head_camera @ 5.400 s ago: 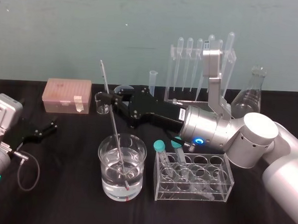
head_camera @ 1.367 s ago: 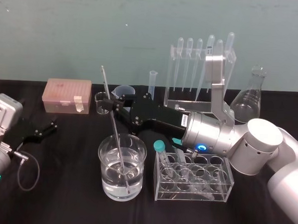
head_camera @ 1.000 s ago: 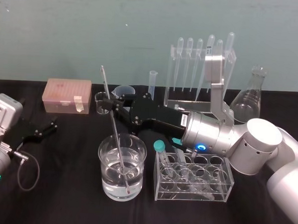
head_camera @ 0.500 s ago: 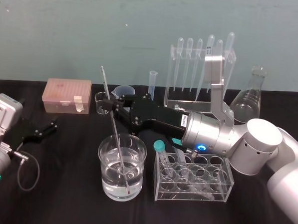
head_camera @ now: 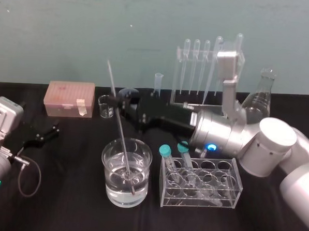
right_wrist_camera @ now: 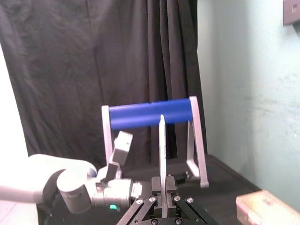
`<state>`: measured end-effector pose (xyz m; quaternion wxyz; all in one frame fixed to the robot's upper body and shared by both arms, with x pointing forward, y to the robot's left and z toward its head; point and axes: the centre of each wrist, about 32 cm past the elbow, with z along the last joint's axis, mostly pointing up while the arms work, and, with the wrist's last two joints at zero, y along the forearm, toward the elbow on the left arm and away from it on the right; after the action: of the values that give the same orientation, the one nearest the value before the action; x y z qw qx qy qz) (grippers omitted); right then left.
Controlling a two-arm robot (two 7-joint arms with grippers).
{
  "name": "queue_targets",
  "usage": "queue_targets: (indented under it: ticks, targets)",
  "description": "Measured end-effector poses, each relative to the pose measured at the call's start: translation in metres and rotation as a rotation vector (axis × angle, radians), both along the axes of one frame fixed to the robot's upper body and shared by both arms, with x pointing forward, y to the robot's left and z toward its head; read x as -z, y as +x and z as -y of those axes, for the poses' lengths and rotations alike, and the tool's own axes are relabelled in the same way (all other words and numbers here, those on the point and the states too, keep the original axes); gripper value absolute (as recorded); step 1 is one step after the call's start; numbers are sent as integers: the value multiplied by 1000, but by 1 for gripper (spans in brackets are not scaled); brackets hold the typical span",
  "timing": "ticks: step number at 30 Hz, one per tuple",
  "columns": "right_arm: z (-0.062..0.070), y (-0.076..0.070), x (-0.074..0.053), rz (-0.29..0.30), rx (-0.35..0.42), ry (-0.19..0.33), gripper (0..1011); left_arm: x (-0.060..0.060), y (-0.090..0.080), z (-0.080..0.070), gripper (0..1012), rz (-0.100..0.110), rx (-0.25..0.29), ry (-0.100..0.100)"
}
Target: Hold the thermometer with one hand and immerse one end into the beaker, then reinsert it into the test tube rack.
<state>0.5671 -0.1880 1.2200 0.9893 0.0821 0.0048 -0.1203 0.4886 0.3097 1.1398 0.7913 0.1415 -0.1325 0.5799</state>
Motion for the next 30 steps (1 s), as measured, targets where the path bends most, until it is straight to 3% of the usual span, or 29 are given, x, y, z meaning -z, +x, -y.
queue_targets:
  ticks: [3, 4, 7, 10, 16, 21, 24, 27, 30]
  targets:
    - [4, 1, -18, 15, -8, 42, 56, 0, 0, 0, 1008, 0, 0, 0]
    - [4, 1, -18, 15, -8, 42, 56, 0, 0, 0, 1008, 0, 0, 0]
    - [10, 0, -45, 51, -21, 106, 56, 0, 0, 0, 1008, 0, 0, 0]
    - [15, 0, -63, 77, -32, 145, 55, 0, 0, 0, 1008, 0, 0, 0]
    - [35, -4, -105, 185, -23, 209, 55, 0, 0, 0, 1008, 0, 0, 0]
    - [53, -5, -120, 244, 54, 213, 56, 0, 0, 0, 1008, 0, 0, 0]
    - [77, -7, -127, 283, 171, 199, 55, 0, 0, 0, 1008, 0, 0, 0]
    - [91, -9, -125, 291, 251, 187, 56, 0, 0, 0, 1008, 0, 0, 0]
    - [112, -15, -115, 267, 369, 157, 55, 0, 0, 0, 1008, 0, 0, 0]
